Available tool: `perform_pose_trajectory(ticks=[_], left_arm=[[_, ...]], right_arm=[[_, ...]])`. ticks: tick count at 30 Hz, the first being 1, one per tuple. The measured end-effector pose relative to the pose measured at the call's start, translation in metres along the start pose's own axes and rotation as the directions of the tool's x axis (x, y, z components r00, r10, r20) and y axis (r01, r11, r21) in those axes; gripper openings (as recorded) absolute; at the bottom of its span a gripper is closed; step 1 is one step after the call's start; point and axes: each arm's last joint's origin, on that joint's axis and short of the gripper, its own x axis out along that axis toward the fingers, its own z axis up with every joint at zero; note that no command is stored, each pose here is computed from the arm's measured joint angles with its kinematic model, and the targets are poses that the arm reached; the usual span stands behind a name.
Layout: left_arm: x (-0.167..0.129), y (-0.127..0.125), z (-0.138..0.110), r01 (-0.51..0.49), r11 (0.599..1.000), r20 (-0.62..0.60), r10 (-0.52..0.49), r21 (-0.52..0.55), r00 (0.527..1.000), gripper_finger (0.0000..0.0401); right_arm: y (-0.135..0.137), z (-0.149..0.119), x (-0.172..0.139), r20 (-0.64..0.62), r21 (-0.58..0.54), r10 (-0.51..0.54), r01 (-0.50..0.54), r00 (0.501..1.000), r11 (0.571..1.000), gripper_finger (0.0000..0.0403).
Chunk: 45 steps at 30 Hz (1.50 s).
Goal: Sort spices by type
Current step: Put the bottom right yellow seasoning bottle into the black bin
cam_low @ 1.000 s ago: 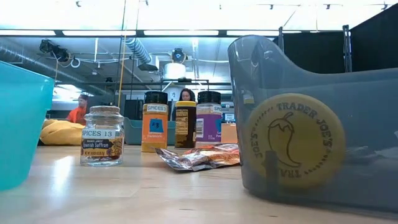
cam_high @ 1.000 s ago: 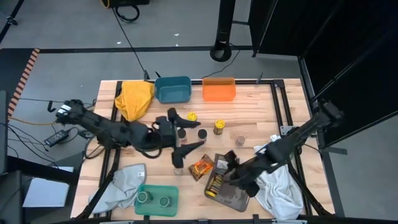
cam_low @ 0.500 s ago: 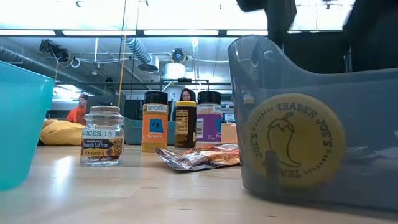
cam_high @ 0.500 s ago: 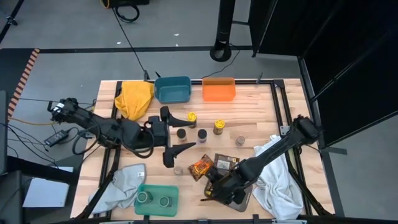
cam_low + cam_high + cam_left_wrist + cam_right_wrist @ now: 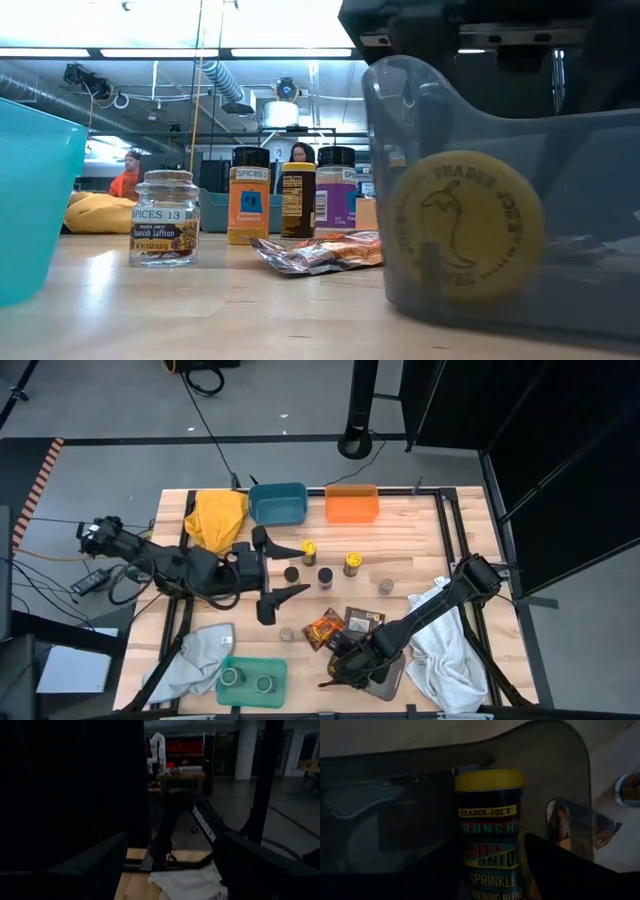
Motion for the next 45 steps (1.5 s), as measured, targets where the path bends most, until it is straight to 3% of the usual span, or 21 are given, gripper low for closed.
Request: perform_pose_trajectory(ticks=[14, 26, 30, 35, 42, 45], left_arm=[[-0.01, 0.005, 0.009, 0.005, 0.999, 0.024, -0.004, -0.04, 1.0, 0.0321], [-0.01, 0.005, 0.008, 0.006, 0.998, 0.014, -0.005, -0.064, 1.0, 0.0321], [-0.01, 0.005, 0.008, 0.006, 0.998, 0.015, -0.005, -0.065, 1.0, 0.0321], [-0.01, 0.005, 0.009, 0.005, 0.998, 0.019, -0.004, -0.067, 1.0, 0.0321], [-0.01, 0.005, 0.009, 0.005, 0.998, 0.019, -0.004, -0.066, 1.0, 0.0321], [-0.01, 0.005, 0.009, 0.005, 0.998, 0.019, -0.004, -0.066, 1.0, 0.0321]], right_arm=[[-0.001, 0.004, 0.017, 0.05, -0.013, 0.04, -0.04, 0.998, 0.999, 0.0216], [-0.003, -0.006, 0.031, -0.03, 0.048, 0.061, -0.06, 0.998, 0.997, 0.0205], [-0.004, -0.006, 0.027, -0.032, 0.149, 0.039, -0.034, 0.999, 0.988, 0.0179], [-0.007, -0.005, 0.016, -0.003, 0.291, 0.021, -0.019, 1.0, 0.957, 0.0177], [-0.016, 0.0, -0.018, 0.077, 0.426, -0.083, 0.042, 0.994, 0.904, 0.0177], [-0.021, 0.004, -0.038, 0.15, 0.504, -0.153, 0.058, 0.977, 0.862, 0.0177]])
